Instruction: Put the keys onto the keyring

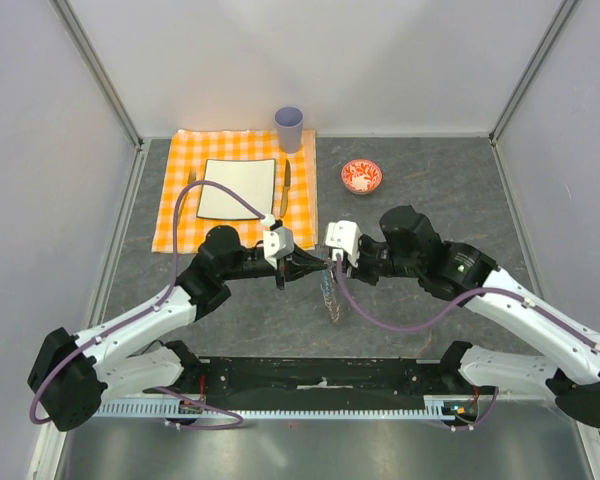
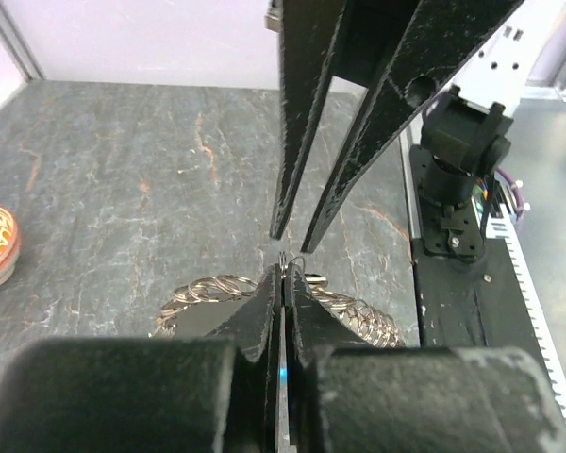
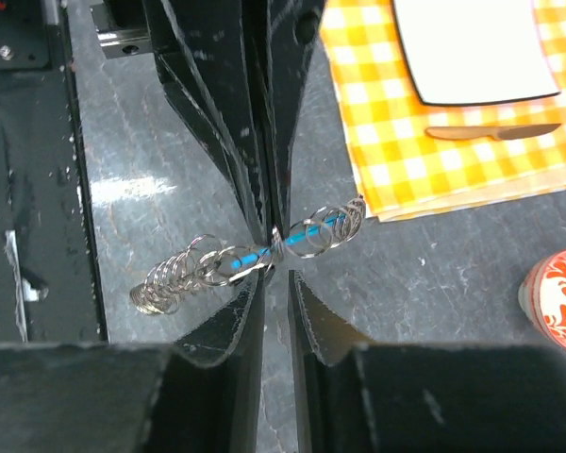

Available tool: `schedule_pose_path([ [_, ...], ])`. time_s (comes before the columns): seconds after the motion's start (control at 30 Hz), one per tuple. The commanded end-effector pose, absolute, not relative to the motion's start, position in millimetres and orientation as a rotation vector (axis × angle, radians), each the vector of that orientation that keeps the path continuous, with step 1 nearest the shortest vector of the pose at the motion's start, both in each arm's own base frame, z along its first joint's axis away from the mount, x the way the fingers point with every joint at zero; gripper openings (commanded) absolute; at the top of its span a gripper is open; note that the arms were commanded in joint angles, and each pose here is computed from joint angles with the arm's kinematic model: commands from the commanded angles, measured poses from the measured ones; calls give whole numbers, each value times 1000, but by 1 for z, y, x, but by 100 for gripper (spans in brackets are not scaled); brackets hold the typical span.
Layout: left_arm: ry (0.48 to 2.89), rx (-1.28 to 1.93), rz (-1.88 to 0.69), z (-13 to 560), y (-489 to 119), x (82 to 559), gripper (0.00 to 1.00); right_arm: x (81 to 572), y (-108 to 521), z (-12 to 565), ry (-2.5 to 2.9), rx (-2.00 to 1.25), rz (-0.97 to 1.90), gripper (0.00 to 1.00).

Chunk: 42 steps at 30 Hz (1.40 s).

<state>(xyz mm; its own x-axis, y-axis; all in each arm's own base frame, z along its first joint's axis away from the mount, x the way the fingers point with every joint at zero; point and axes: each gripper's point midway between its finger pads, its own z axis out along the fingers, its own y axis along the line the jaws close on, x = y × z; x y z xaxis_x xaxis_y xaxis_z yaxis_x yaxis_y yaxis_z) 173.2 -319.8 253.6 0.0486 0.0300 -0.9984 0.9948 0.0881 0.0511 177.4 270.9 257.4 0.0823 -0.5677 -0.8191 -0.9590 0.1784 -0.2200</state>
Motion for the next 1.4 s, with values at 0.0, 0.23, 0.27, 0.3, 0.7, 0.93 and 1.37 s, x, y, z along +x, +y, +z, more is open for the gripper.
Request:
schedule_pose_path([
  [0.0, 1124, 992, -1081, 296, -312, 180, 2, 187, 273, 288, 1482, -1295, 574, 23],
  [0.23, 1085, 931, -1126, 303, -311, 177, 2, 183, 282, 283, 1450, -1262, 644, 24],
  [0.27, 1082, 929, -1128, 303, -311, 177, 2, 181, 283, 284, 1441, -1262, 656, 24],
  [0.3, 1073, 925, -1133, 305, -311, 176, 2, 181, 285, 284, 1432, -1261, 667, 25],
  [0.7, 1035, 898, -1140, 311, -308, 174, 2, 183, 287, 275, 1445, -1261, 664, 0],
  [0.93, 969, 830, -1142, 320, -302, 174, 2, 168, 292, 269, 1438, -1295, 762, 0],
  [1.37, 888, 722, -1192, 330, -301, 177, 2, 152, 310, 272, 1393, -1260, 946, 0],
])
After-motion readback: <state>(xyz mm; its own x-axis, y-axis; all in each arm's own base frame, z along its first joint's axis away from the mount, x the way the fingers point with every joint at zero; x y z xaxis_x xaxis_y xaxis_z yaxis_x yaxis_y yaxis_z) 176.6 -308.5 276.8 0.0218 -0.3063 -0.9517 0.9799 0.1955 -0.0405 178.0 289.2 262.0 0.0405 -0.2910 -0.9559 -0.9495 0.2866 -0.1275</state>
